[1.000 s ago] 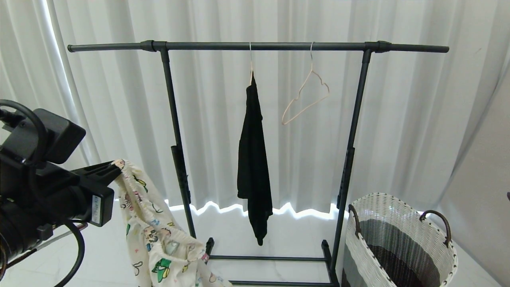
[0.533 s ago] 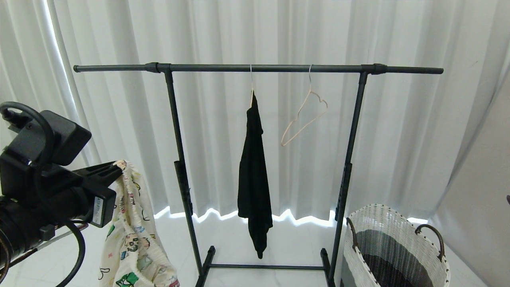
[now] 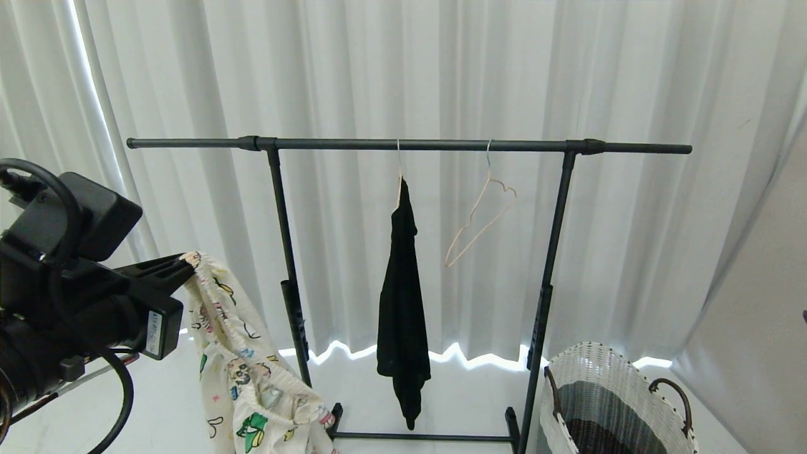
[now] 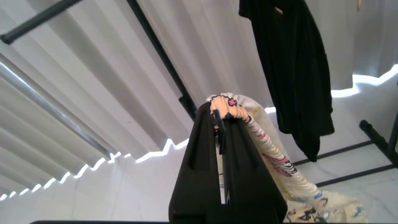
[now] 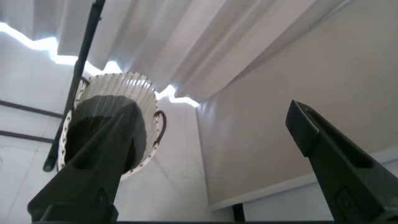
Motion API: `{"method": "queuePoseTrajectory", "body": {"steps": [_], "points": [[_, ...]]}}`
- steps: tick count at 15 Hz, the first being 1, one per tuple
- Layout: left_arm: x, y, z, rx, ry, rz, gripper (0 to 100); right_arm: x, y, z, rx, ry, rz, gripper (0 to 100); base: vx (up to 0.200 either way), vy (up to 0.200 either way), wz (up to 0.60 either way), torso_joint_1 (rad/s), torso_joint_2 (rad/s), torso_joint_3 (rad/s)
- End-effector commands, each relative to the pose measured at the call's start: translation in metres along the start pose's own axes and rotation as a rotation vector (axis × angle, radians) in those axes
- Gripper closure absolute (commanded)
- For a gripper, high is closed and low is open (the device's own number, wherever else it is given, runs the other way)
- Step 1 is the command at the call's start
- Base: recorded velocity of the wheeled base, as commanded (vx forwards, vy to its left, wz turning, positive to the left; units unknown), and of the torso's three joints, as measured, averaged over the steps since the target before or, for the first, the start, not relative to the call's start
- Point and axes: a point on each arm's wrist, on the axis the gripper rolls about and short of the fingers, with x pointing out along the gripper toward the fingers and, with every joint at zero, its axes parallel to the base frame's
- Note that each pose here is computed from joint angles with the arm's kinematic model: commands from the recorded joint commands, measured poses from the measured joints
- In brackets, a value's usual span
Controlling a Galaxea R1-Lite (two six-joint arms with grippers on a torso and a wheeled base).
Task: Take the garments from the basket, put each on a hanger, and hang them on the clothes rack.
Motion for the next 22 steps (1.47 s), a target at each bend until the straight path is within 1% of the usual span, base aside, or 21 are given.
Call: {"method": "queuePoseTrajectory", "body": {"steps": [1, 6, 8, 9, 15, 22], "points": [[-0.004, 0.0, 0.0, 0.0, -0.01, -0.001, 100, 0.001, 0.0, 0.002, 0.004, -0.007, -0.003, 0, 0.0, 0.0, 0.0, 0.242, -0.51, -0.286], [-0.002, 0.0, 0.0, 0.0, -0.007, 0.0, 100, 0.008, 0.002, 0.005, 0.012, -0.022, 0.0, 0, 0.0, 0.0, 0.0, 0.239, -0.53, -0.289], [-0.002, 0.0, 0.001, 0.001, -0.009, 0.002, 100, 0.01, 0.003, 0.005, 0.012, -0.036, 0.029, 0, 0.0, 0.0, 0.0, 0.264, -0.55, -0.298], [-0.002, 0.001, 0.001, 0.001, -0.009, 0.006, 100, 0.01, 0.004, 0.005, 0.012, -0.046, 0.046, 0, 0.0, 0.2, 0.0, 0.266, -0.57, -0.31], [-0.003, 0.001, 0.002, -0.001, -0.012, 0.011, 100, 0.012, 0.006, 0.002, 0.008, -0.041, 0.052, 0, 0.0, 0.2, 0.0, 0.274, -0.57, -0.303], [-0.002, 0.001, 0.001, -0.001, -0.007, 0.008, 100, 0.015, 0.007, 0.003, 0.017, -0.035, 0.057, 0, 0.0, 0.2, 0.0, 0.033, -0.05, -0.028]]}}
